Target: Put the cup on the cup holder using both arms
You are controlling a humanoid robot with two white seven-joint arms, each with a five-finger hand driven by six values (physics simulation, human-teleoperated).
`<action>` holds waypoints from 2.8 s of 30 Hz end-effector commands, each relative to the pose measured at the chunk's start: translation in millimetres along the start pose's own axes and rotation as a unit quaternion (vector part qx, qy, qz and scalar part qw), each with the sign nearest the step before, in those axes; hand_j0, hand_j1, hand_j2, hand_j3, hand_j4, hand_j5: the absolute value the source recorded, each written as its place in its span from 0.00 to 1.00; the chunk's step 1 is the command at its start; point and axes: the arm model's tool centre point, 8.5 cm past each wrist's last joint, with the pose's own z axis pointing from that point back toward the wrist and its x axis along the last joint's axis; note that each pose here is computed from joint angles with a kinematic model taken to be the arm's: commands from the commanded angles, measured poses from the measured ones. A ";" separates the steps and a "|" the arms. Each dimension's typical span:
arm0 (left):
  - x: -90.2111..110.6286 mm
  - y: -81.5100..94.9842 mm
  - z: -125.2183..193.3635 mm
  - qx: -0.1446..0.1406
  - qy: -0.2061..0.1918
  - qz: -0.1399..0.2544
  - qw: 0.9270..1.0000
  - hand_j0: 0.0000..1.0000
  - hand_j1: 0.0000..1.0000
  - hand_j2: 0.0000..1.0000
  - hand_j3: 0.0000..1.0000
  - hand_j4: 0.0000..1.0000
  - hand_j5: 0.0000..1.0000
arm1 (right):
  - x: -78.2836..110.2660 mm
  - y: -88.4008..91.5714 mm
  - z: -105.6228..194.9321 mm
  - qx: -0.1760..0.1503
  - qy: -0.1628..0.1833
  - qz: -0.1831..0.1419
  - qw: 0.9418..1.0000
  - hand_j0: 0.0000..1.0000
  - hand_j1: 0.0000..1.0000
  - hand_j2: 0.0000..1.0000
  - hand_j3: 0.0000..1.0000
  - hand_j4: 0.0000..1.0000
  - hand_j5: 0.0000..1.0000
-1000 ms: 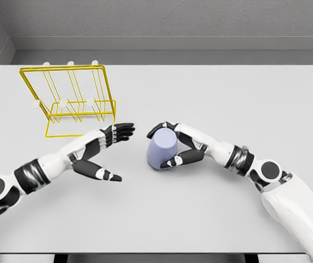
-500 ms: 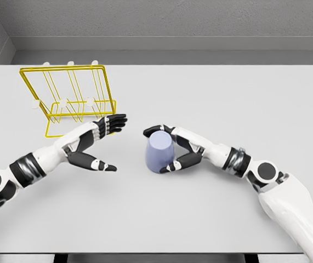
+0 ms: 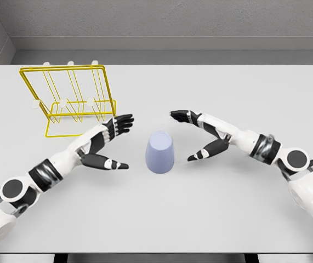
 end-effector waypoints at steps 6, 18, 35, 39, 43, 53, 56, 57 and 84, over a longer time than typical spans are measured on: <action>-11.2 -17.6 -21.7 -0.003 -0.009 0.000 1.000 1.00 1.00 1.00 1.00 1.00 1.00 | 51.8 -104.3 109.5 -0.027 0.050 0.177 0.983 1.00 1.00 1.00 1.00 1.00 1.00; -25.4 -17.4 -23.4 0.010 0.019 0.020 1.000 1.00 1.00 1.00 1.00 1.00 1.00 | 80.9 -129.8 119.0 0.036 0.132 0.327 0.935 1.00 1.00 1.00 1.00 1.00 1.00; -24.3 -39.1 -41.1 -0.008 0.001 0.022 1.000 1.00 1.00 1.00 1.00 1.00 1.00 | 100.2 -120.7 89.2 0.081 0.106 0.354 0.926 1.00 1.00 1.00 1.00 1.00 1.00; -24.0 -43.0 -44.1 -0.011 -0.001 0.021 1.000 1.00 1.00 1.00 1.00 1.00 1.00 | 101.4 -122.1 88.3 0.079 0.107 0.354 0.926 1.00 1.00 1.00 1.00 1.00 1.00; -24.2 -41.6 -44.2 -0.010 -0.001 0.020 1.000 1.00 1.00 1.00 1.00 1.00 1.00 | 105.9 -125.3 87.2 0.076 0.105 0.359 0.924 1.00 1.00 1.00 1.00 1.00 1.00; -26.2 -48.5 -52.1 -0.013 -0.003 0.020 1.000 1.00 1.00 1.00 1.00 1.00 1.00 | 112.5 -124.8 72.7 0.077 0.085 0.365 0.924 1.00 1.00 1.00 1.00 1.00 1.00; -25.8 -50.9 -55.2 -0.014 -0.005 0.021 1.000 1.00 1.00 1.00 1.00 1.00 1.00 | 112.5 -125.0 73.5 0.077 0.086 0.365 0.924 1.00 1.00 1.00 1.00 1.00 1.00; -25.5 -52.2 -56.5 -0.014 -0.007 0.023 1.000 1.00 1.00 1.00 1.00 1.00 1.00 | 112.4 -124.8 73.0 0.077 0.085 0.365 0.924 1.00 1.00 1.00 1.00 1.00 1.00; -23.2 -57.7 -57.3 -0.019 -0.016 0.017 1.000 0.48 0.48 0.48 0.48 0.48 0.48 | 104.9 -132.1 82.8 0.068 0.103 0.358 0.926 1.00 1.00 1.00 1.00 1.00 1.00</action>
